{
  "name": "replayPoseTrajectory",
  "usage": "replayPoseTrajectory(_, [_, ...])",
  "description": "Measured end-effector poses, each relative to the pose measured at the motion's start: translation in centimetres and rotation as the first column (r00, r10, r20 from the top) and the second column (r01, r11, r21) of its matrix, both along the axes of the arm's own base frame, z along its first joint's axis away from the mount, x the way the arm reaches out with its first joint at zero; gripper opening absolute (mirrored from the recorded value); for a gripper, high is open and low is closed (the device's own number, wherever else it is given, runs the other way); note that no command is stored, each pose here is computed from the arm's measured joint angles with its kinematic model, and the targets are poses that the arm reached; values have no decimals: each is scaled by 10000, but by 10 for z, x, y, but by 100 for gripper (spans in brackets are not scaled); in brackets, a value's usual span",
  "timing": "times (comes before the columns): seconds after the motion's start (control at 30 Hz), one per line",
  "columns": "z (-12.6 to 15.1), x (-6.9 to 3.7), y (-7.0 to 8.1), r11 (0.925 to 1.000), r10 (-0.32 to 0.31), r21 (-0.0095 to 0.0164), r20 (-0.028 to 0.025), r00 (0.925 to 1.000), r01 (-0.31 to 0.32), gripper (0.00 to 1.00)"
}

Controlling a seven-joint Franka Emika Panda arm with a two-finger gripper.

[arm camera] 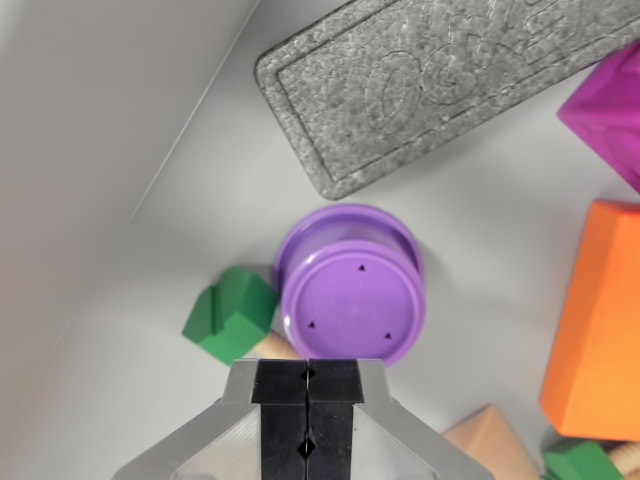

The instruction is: Pick an object from the bin

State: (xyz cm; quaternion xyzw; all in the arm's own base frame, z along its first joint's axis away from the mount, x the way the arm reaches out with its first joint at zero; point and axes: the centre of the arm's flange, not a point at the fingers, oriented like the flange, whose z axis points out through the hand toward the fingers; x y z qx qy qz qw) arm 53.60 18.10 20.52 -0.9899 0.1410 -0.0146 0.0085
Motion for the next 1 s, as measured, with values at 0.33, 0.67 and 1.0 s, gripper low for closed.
replayPoseTrajectory(0.33, [34,-1,0,10000,0,-18,-36,10000,0,0])
replayPoseTrajectory(0.67, [75,-3,-1,10000,2,-52,-107,9999,-2,0])
replayPoseTrajectory(1.0, [119,-5,-2,10000,13,-80,-162,9999,-14,0])
